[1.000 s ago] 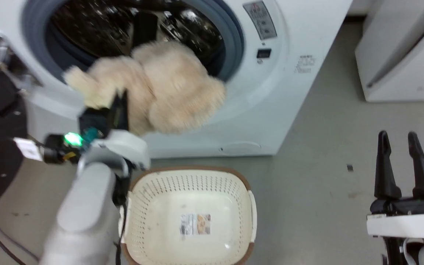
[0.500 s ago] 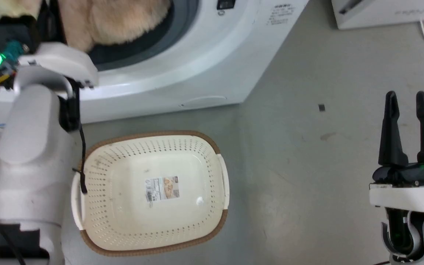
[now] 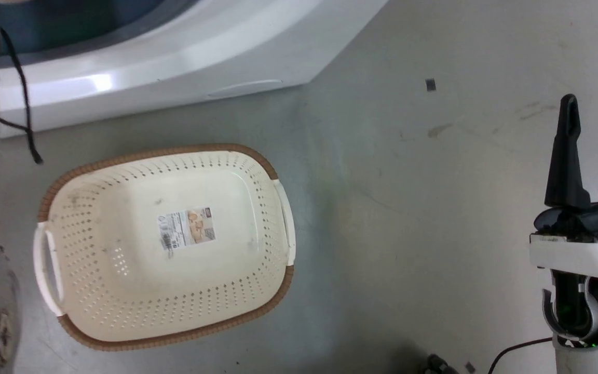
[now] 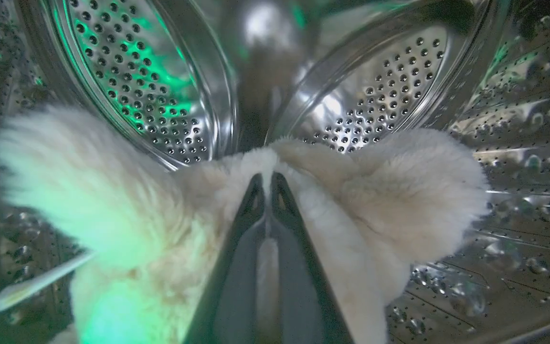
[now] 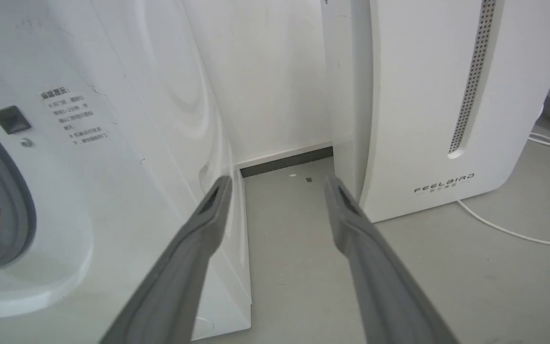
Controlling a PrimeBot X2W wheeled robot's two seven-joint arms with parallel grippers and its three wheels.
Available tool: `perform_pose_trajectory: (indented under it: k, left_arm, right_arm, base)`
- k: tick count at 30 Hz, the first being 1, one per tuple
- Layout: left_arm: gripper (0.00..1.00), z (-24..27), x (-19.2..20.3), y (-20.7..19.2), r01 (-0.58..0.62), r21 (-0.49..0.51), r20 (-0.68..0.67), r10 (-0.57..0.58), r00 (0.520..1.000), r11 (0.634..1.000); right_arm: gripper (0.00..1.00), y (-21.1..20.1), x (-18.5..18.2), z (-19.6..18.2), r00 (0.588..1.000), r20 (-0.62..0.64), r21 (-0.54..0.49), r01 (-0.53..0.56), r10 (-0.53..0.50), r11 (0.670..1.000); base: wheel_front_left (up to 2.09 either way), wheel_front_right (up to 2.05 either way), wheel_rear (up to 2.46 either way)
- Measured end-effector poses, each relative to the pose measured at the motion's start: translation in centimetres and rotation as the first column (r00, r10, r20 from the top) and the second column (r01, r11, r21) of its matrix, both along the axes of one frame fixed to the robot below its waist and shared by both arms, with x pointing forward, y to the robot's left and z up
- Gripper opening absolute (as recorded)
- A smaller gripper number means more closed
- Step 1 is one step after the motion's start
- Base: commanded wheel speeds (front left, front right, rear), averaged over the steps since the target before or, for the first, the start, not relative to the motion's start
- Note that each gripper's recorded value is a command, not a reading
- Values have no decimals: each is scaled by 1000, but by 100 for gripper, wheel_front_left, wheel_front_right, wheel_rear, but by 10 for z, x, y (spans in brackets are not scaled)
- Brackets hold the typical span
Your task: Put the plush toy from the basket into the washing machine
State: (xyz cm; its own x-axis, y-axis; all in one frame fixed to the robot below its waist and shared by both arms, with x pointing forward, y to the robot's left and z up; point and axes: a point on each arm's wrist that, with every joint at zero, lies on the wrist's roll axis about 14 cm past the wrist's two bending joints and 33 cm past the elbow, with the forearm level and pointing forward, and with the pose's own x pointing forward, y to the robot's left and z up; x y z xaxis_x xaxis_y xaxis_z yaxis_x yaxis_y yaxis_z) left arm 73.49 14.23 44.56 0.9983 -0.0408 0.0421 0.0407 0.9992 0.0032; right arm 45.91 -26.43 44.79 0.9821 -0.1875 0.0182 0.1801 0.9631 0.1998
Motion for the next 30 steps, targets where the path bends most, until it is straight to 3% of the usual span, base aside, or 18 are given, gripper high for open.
perform_pose_trajectory:
  k: [7,13,14,15,23,30]
  left_arm:
    - [0,-7,33,8,-29,21,42,29,999,999]
    - [0,-30,38,8,-27,50,10,27,1000,998]
    - [9,-31,37,8,-26,52,7,25,1000,998]
    - [100,-32,37,8,-27,56,5,27,1000,998]
    - [100,-36,29,1,-13,44,-39,15,999,999]
    - [100,-38,-1,4,-14,30,-82,16,996,999]
  right_arm:
    - [100,-8,8,-21,999,-40,-13,15,-16,1000]
    - [100,-9,9,-33,998,-68,-16,16,-17,1000]
    - [100,-9,10,-33,998,-68,-16,16,-17,1000]
    - [100,-9,10,-34,998,-68,-16,15,-16,1000]
    - [100,-3,13,-26,999,-44,-7,-1,1,1000]
    - [100,18,17,-3,998,4,-40,-65,65,997]
  base:
    - [0,0,0]
    - [0,0,0]
    - [0,0,0]
    - [0,0,0]
    - [0,0,0]
    - [0,0,0]
